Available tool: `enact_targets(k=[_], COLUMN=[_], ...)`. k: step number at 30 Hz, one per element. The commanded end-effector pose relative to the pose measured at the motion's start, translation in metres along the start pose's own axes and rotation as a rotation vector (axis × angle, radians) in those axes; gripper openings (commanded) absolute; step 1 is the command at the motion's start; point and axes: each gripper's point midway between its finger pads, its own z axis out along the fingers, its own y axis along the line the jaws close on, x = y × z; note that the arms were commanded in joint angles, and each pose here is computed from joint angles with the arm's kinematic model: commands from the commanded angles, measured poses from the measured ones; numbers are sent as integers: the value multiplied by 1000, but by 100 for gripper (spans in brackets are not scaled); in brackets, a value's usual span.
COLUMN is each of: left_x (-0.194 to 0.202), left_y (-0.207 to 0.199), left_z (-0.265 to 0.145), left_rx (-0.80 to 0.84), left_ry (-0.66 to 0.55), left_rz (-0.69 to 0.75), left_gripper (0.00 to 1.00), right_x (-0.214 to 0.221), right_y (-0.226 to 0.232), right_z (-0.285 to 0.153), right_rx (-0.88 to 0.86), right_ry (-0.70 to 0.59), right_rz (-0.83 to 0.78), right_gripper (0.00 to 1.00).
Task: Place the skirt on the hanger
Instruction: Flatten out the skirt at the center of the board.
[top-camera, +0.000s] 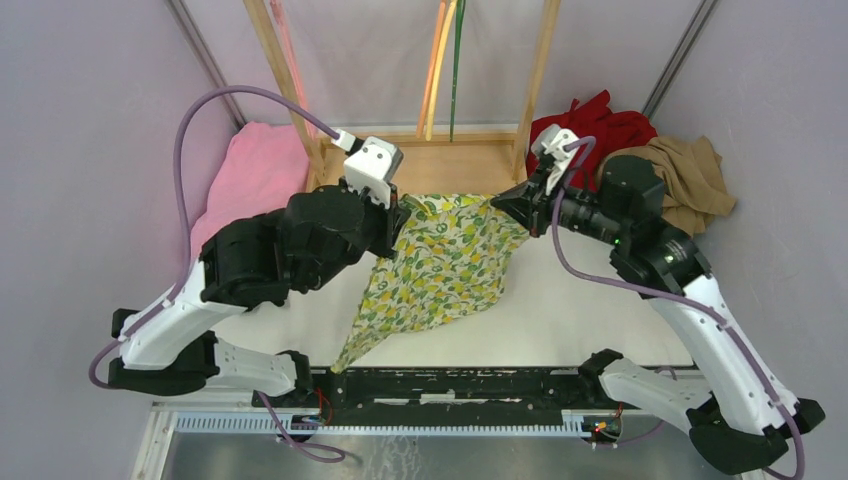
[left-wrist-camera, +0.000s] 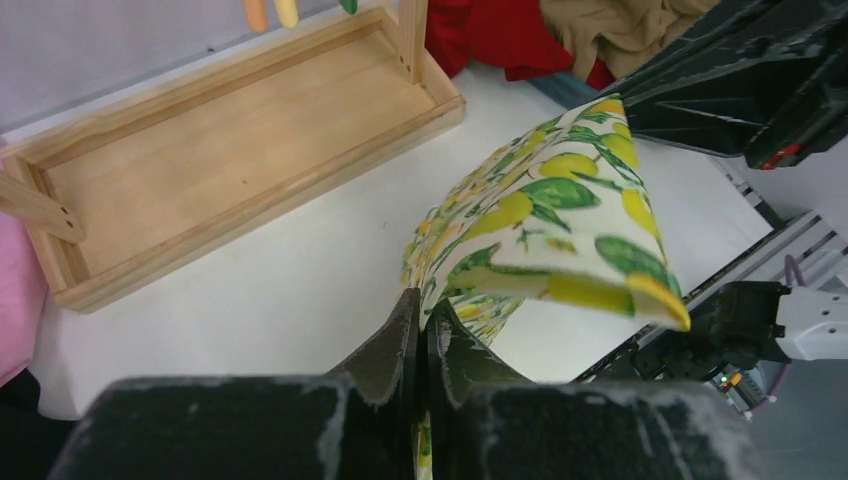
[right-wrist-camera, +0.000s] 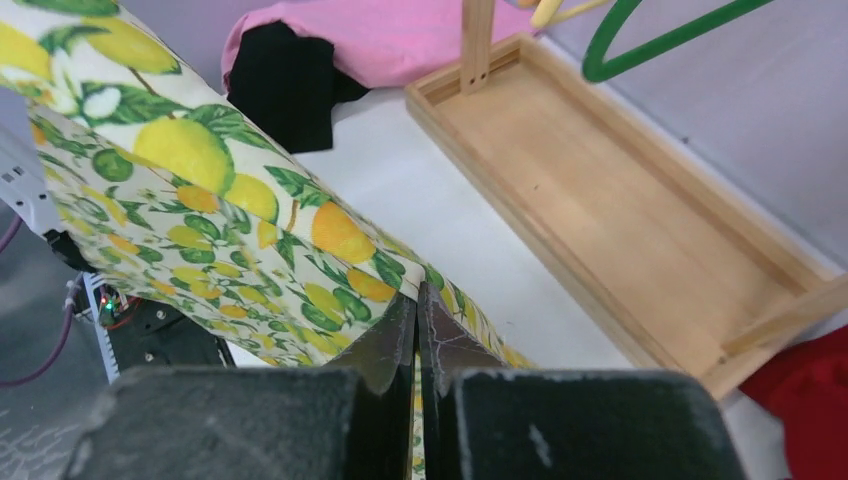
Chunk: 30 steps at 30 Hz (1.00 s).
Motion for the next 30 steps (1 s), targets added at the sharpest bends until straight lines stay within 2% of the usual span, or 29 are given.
enact_targets(k=[1, 6, 14, 19, 25, 30], left_x=[-24, -21, -36, -39, -21, 17], left_y=[-11, -40, -49, -38, -2, 57], left_z=[-4, 3, -14, -21, 2, 55], left_rx=[55, 160, 256, 227, 11, -229], left_ry=[-36, 19, -32, -50, -45, -4], left_rz=[-16, -8, -84, -131, -157, -197], left_gripper=[9, 9, 9, 10, 11, 11], right_x=[-32, -44, -67, -80, -68, -37], right_y=[-2, 15, 37, 47, 18, -22], right_z=[-33, -54, -80, -79, -44, 17], right_rx=[94, 62, 5, -49, 18, 75], right_ry=[-11, -11, -46, -58, 8, 105], right_rz=[-23, -27, -27, -15, 7, 37], right_gripper=[1, 2, 2, 2, 1, 1])
